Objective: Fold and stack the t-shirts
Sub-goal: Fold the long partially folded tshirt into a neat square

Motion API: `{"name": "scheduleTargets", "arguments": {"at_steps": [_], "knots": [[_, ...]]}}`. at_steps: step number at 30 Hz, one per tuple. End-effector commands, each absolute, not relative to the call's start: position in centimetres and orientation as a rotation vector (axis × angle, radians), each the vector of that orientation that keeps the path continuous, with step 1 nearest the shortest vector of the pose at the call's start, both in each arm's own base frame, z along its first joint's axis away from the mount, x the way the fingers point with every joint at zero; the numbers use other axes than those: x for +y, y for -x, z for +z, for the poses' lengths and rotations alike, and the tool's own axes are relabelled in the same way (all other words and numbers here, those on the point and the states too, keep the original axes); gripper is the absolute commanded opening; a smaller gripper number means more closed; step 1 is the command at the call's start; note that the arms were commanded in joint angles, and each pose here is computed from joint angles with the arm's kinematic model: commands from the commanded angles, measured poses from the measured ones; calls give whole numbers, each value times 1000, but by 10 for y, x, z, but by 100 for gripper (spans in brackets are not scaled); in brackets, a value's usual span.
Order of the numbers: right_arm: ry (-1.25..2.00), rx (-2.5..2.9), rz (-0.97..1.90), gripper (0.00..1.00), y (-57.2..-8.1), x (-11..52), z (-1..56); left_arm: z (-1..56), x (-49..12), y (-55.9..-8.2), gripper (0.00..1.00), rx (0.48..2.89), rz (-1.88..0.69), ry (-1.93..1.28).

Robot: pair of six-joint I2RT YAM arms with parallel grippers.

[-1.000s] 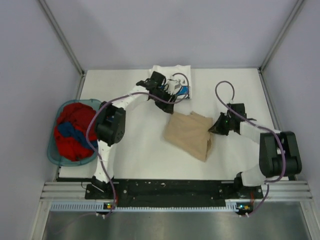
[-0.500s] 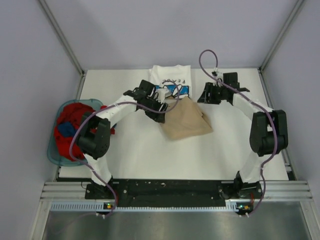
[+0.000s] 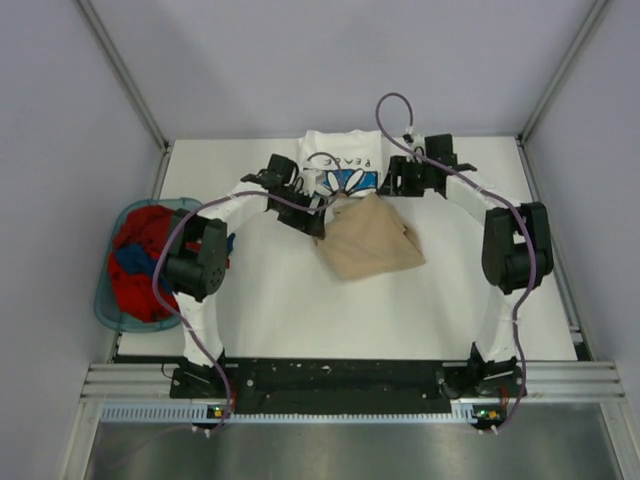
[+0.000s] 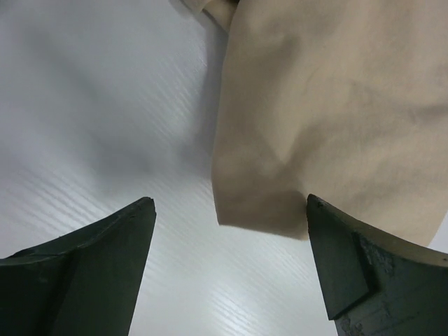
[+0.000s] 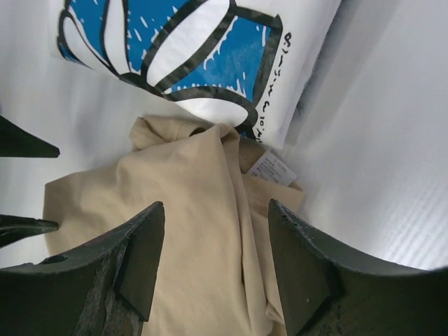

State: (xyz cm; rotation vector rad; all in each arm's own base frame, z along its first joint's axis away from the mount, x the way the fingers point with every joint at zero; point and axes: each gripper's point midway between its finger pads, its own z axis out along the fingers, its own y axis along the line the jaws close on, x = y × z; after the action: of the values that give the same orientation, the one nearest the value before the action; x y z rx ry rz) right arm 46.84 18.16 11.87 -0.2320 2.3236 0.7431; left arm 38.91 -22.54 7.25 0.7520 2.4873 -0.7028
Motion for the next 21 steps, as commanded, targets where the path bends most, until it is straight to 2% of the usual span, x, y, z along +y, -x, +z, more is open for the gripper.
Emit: {"name": "scheduleTargets", "arguments": {"at_steps": [1, 4, 7, 12, 15, 18, 19, 21], "knots": [[272, 2329, 765, 60, -484, 207, 105, 67, -237, -402, 91, 2480, -782, -751], [300, 2332, 768, 59, -491, 220, 95, 64, -241, -401, 79, 2482, -827, -769], [333, 2315, 790, 56, -495, 232, 93, 67, -248, -394, 57, 2459, -907, -801], [355, 2289, 767, 49, -501, 234, 87, 75, -254, -389, 33, 2404, -972, -852], [363, 2273, 752, 38, -506, 234, 83, 78, -258, -389, 22, 2384, -1009, -871], [380, 2236, 767, 21, -509, 237, 88, 82, -261, -390, 3, 2372, -1033, -889], [384, 2233, 774, 13, -509, 237, 88, 85, -263, -390, 0, 2365, -1037, -897], [415, 2215, 797, 3, -505, 241, 95, 91, -263, -390, 0, 2347, -1040, -911]]}}
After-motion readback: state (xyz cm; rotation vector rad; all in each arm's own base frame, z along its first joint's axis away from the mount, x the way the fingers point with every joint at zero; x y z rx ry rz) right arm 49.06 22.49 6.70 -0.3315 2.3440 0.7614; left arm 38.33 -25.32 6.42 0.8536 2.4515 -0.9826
